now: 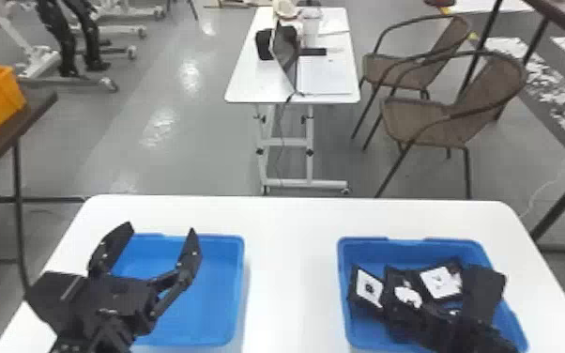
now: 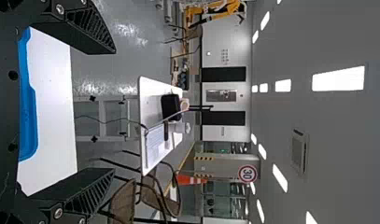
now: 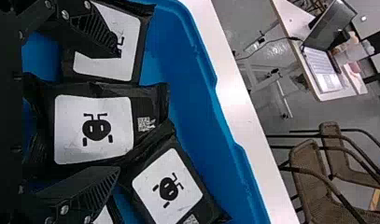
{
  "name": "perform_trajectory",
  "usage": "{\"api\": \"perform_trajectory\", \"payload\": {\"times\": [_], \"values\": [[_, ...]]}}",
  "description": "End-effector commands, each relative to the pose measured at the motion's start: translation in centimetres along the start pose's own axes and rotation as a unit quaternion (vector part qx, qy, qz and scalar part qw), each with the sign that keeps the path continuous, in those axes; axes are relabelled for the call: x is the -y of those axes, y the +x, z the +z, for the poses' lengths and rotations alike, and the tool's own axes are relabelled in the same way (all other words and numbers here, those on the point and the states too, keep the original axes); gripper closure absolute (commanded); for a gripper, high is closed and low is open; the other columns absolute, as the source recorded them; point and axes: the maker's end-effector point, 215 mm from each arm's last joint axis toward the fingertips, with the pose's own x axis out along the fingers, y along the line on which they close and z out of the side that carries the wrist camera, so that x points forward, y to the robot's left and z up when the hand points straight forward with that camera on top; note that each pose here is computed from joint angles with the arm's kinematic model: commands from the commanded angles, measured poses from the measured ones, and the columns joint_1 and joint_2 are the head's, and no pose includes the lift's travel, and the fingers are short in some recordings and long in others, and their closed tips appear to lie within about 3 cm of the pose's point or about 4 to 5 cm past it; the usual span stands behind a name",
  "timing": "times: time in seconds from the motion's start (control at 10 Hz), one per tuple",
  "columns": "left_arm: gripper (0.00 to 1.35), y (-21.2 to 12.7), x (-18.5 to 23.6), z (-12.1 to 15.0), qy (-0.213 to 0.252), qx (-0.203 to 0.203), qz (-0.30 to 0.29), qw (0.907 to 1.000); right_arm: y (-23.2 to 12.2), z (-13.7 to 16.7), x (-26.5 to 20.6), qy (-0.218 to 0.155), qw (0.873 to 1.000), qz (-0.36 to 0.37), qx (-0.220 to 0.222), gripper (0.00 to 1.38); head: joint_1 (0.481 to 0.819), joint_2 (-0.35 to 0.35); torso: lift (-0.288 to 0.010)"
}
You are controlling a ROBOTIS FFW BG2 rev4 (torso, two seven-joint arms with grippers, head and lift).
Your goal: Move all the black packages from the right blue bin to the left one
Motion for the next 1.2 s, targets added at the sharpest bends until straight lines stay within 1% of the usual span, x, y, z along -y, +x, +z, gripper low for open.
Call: {"api": "perform_trajectory", "payload": {"times": [0.0,0.1,0.3,0.4,0.5,0.6,0.7,0.8,1.1], "values": [[0.12,0.0,0.0,0.0,0.0,-0.001,0.0,1.0,0.4,-0.6,0.2,0.003,1.0,-0.002,-0.004,0.16,0.695,0.05,-0.039],[0.12,0.0,0.0,0.0,0.0,-0.001,0.0,1.0,0.6,-0.6,0.3,-0.003,1.0,-0.008,0.002,0.16,0.695,0.052,-0.039],[0.12,0.0,0.0,-0.1,0.001,-0.001,-0.002,1.0,0.9,-1.6,1.4,0.013,0.999,-0.033,-0.006,0.16,0.695,0.049,-0.039],[0.12,0.0,0.0,-0.1,0.001,-0.001,-0.002,1.0,1.0,-2.2,1.6,0.019,0.999,-0.039,-0.014,0.22,0.695,0.043,-0.039],[0.12,0.0,0.0,-0.1,0.002,-0.002,-0.002,1.0,1.3,-3.2,1.4,0.044,0.998,-0.031,-0.026,0.54,0.695,0.04,-0.039],[0.12,0.0,0.0,-0.1,0.002,-0.002,-0.002,1.0,1.1,-3.4,1.2,0.054,0.998,-0.027,-0.025,1.03,0.695,0.046,-0.039],[0.13,0.0,0.0,-0.1,0.002,-0.002,-0.002,1.0,0.6,-2.5,1.3,0.052,0.998,-0.035,-0.012,1.1,0.695,0.049,-0.039],[0.14,0.0,0.0,-0.1,0.002,-0.002,-0.002,1.0,0.3,-2.0,0.8,0.062,0.998,-0.027,-0.005,1.1,0.695,0.05,-0.039],[0.14,0.0,0.0,-0.1,-0.004,-0.001,-0.001,1.0,-0.5,-0.8,-0.2,0.07,0.997,-0.014,0.008,1.11,0.695,0.052,-0.039]]}}
